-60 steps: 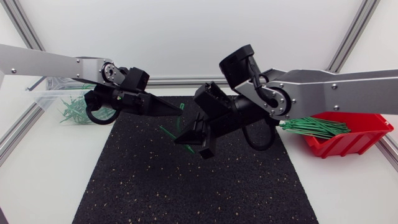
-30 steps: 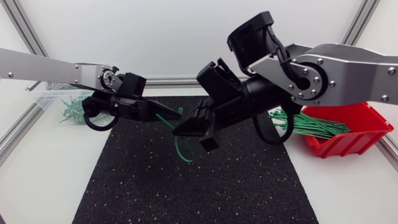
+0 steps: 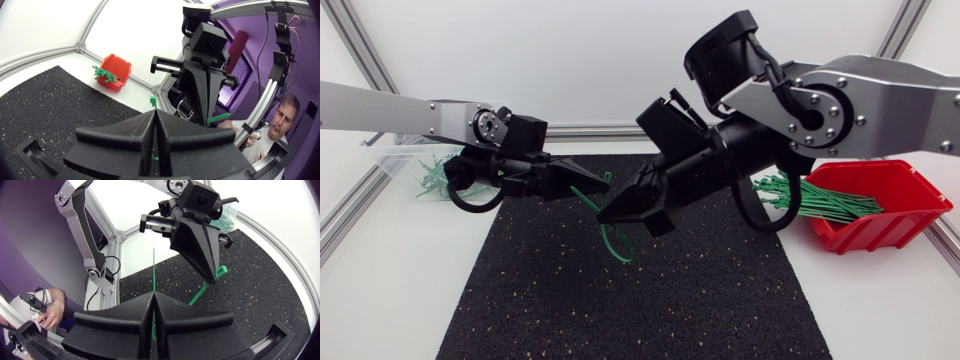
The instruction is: Take a green cable tie from the red box, thread the tail through the head to close it, then place it in the transparent bin on the left.
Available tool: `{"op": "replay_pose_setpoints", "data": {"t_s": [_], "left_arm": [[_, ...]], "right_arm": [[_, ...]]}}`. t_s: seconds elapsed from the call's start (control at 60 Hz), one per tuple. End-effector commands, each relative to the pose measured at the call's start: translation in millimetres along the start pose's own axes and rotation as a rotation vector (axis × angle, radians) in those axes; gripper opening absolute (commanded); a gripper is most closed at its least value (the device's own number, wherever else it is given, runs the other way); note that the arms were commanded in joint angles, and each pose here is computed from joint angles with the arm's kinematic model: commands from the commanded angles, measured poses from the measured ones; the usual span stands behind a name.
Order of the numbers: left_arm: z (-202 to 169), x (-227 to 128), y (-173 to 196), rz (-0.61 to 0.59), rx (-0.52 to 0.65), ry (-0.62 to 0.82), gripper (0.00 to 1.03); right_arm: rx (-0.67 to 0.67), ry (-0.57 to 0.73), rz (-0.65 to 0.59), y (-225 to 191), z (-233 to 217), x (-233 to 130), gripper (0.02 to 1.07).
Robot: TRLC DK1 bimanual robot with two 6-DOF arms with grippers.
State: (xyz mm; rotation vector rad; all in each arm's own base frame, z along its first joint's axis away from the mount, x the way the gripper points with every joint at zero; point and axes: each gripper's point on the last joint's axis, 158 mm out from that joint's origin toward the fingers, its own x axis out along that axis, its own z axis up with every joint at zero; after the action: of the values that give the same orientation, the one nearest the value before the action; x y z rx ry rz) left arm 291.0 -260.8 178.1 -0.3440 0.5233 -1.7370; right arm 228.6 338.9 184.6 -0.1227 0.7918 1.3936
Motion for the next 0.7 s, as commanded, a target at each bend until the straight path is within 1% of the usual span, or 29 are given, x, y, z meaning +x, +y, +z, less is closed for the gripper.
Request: {"op": "replay_pose_setpoints", "data": {"t_s": [0.0, 0.1, 0.15, 0.2, 0.267, 0.367, 0.417, 0.467, 0.533, 0.683], "left_arm": [[-3.1, -0.8, -4.4, -0.004, 0.044, -0.014, 0.03], [-7.2, -2.6, -1.6, 0.001, 0.082, -0.017, 0.03], [-8.4, -4.1, -0.3, 0.005, 0.100, -0.019, 0.03], [-9.5, -4.5, -0.2, 0.007, 0.117, -0.020, 0.03], [-10.4, -4.5, -0.7, 0.007, 0.144, -0.020, 0.03], [-10.1, -4.0, -0.9, 0.006, 0.184, -0.019, 0.03], [-10.4, -4.0, 0.7, 0.007, 0.201, -0.018, 0.03], [-13.7, -3.8, 3.5, 0.009, 0.207, -0.011, 0.03], [-19.9, -2.6, 5.3, 0.011, 0.218, 0.002, 0.03], [-33.6, -1.6, 10.7, 0.026, 0.256, 0.053, 0.03]], "right_arm": [[0.044, 0.014, 0.002, -4.4, -0.7, 2.8, 0.07], [0.022, 0.013, -0.011, -4.1, 0.5, 0.2, 0.07], [-0.014, 0.016, -0.009, -1.3, -0.7, -0.2, 0.07], [-0.052, 0.027, -0.042, -7.5, -4.1, 1.2, 0.07], [-0.106, 0.048, -0.038, -9.2, -9.0, 6.3, 0.07], [-0.196, 0.105, -0.093, -18.0, -22.1, 16.2, 0.07], [-0.231, 0.094, -0.119, -17.6, -21.5, 17.1, 0.07], [-0.234, 0.095, -0.144, -19.0, -20.8, 19.8, 0.07], [-0.208, 0.121, -0.142, -23.4, -24.6, 24.5, 0.07], [-0.197, 0.107, -0.168, -37.7, -18.6, 20.3, 0.07]]}}
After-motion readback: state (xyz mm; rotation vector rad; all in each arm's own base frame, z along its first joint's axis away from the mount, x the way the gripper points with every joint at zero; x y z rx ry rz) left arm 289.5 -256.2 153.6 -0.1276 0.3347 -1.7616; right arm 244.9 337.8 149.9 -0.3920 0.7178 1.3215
